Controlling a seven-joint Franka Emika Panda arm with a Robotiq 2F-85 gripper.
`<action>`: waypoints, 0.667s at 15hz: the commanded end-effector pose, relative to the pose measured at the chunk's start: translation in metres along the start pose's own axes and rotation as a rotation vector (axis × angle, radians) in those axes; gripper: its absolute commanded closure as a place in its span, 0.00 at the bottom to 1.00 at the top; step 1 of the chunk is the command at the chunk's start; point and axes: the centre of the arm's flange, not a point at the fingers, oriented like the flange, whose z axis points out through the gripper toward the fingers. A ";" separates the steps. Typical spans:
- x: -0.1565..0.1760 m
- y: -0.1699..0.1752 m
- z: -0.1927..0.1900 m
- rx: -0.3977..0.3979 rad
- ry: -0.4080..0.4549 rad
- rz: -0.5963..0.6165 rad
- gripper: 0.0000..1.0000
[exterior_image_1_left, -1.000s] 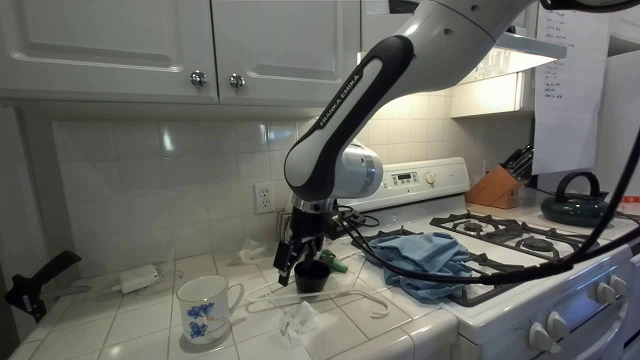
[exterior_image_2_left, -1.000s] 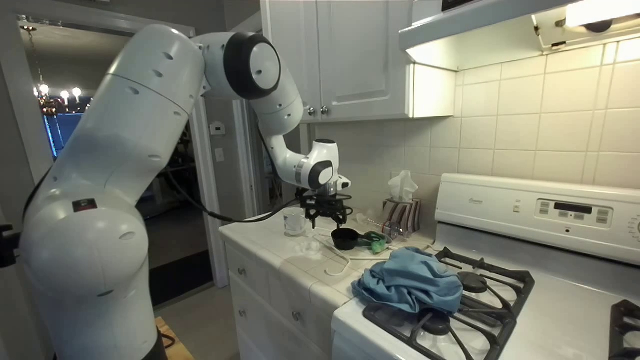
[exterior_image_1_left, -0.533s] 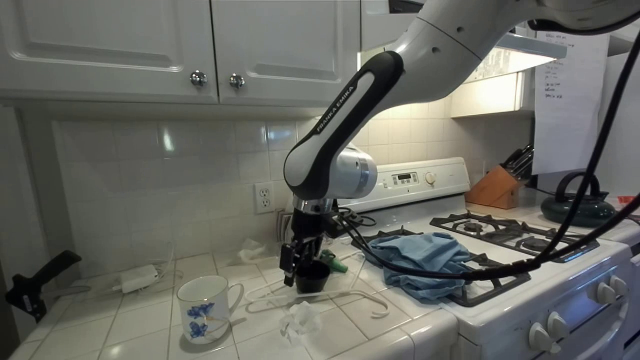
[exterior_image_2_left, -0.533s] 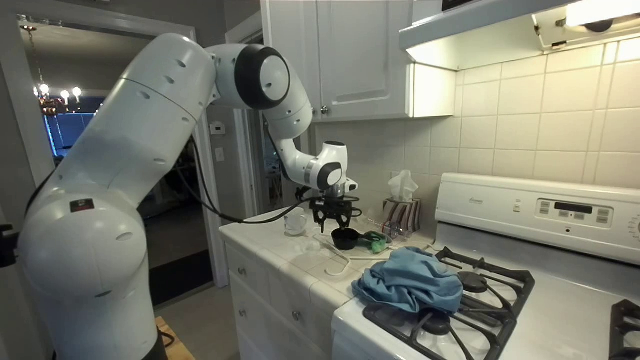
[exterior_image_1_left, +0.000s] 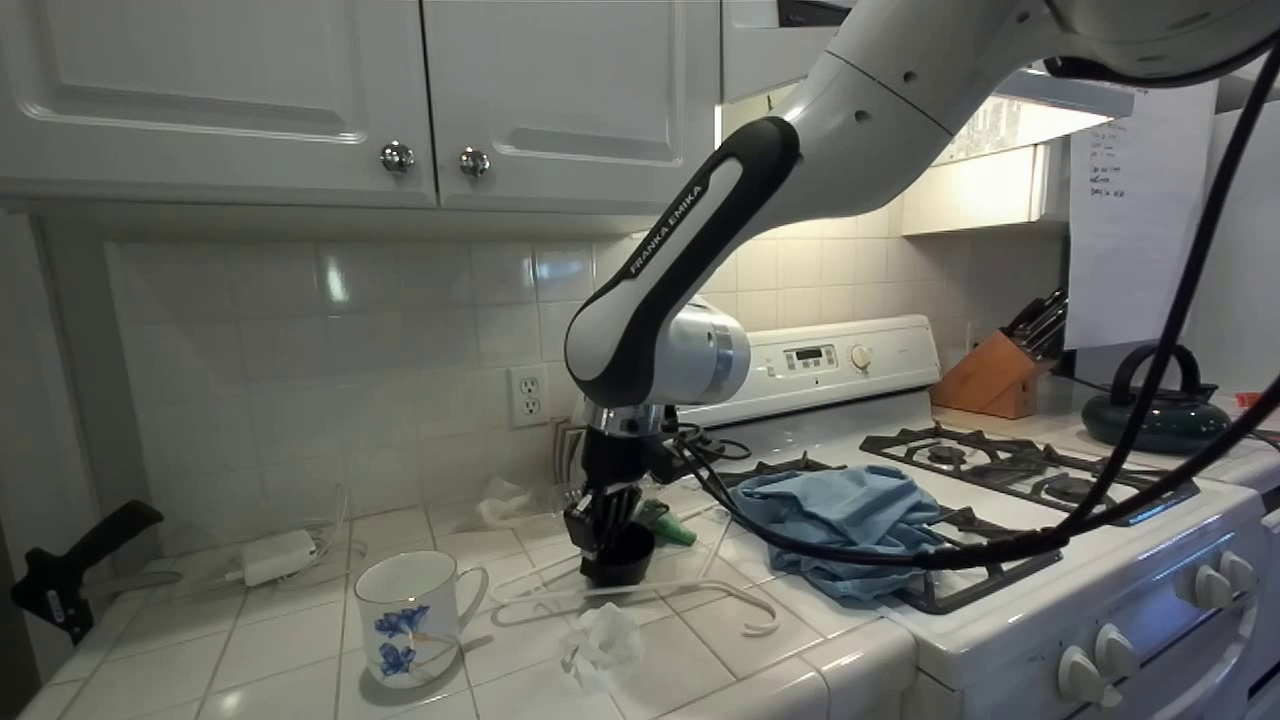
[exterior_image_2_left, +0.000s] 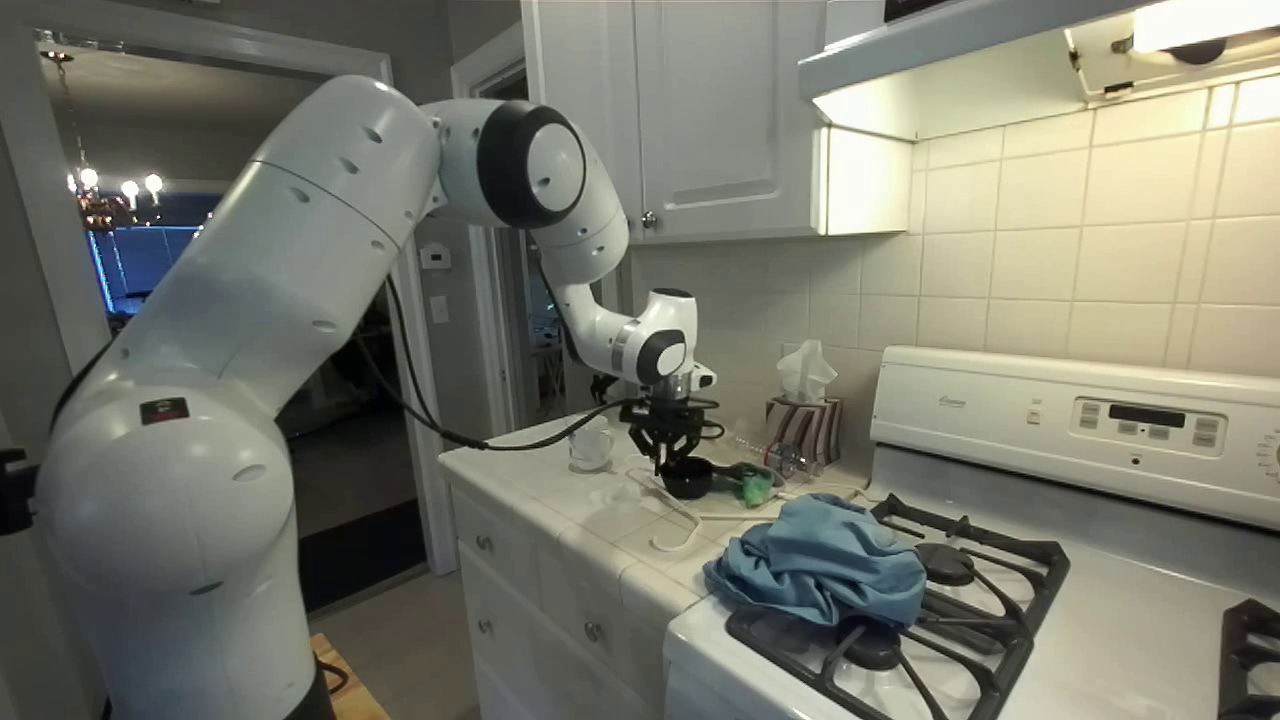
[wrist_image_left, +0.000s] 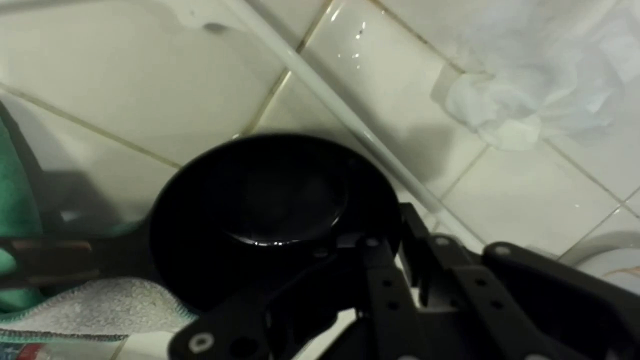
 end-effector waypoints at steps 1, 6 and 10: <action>0.007 0.000 -0.009 -0.027 -0.017 0.004 1.00; 0.023 -0.039 -0.068 -0.097 0.018 -0.056 0.99; 0.054 -0.094 -0.107 -0.109 0.086 -0.215 0.99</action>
